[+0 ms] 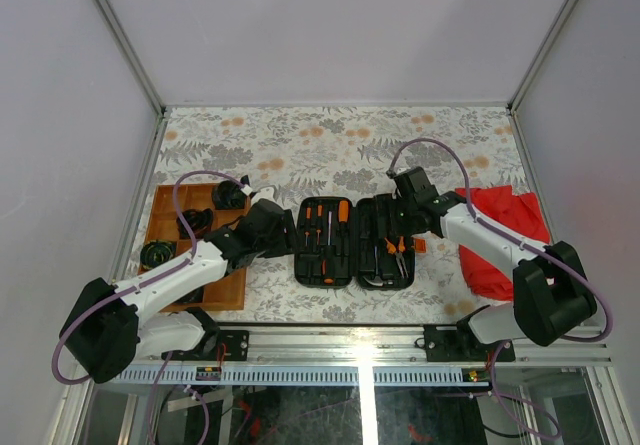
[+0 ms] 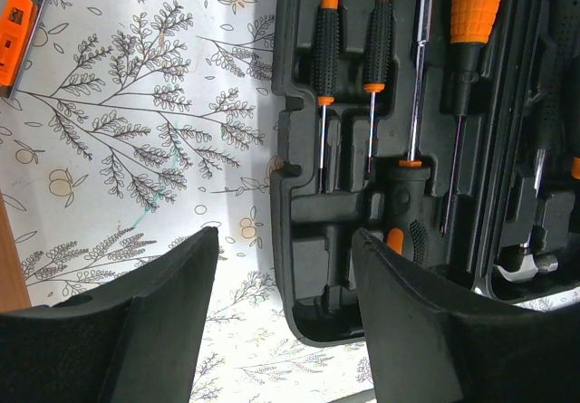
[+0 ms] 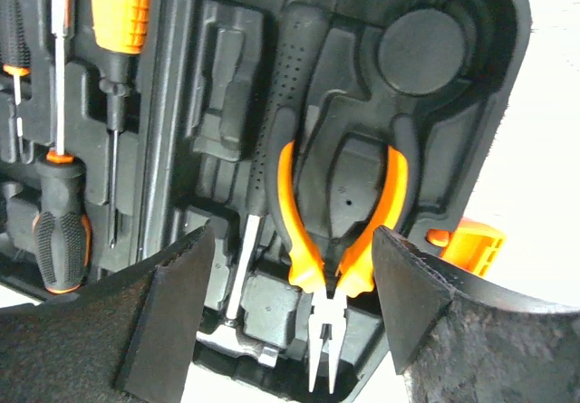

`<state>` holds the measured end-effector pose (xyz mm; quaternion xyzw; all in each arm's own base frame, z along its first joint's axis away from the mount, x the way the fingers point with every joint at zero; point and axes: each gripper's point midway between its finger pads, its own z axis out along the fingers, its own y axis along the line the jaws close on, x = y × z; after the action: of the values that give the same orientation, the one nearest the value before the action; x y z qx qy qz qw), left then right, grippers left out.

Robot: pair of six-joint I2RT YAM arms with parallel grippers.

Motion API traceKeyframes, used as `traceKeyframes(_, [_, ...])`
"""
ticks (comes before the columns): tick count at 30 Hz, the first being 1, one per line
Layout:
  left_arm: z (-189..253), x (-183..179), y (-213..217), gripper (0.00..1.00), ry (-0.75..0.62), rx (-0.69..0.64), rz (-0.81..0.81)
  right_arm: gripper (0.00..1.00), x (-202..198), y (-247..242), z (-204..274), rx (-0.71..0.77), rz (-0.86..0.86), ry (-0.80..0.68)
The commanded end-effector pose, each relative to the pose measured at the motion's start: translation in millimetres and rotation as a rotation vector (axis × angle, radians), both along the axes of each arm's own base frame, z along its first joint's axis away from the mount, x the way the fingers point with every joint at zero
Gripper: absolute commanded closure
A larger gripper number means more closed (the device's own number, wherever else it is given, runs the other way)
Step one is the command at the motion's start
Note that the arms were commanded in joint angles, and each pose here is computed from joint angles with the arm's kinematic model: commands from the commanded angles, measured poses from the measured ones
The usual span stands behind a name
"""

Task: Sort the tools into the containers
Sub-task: Place the pliers in the storage box.

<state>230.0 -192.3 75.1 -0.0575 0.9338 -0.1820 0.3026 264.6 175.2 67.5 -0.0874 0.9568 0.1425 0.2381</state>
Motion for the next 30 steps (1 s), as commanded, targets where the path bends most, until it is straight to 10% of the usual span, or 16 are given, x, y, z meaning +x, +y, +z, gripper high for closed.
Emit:
traceKeyframes(1, [6,6,-2,0.4,-0.038,-0.027,-0.008,0.25,15,-6,16,-0.052,-0.025,-0.07])
traceKeyframes(30, [6,6,-2,0.4,-0.029,-0.033,-0.007,0.74,21,-4,-16,-0.068,-0.161,0.018])
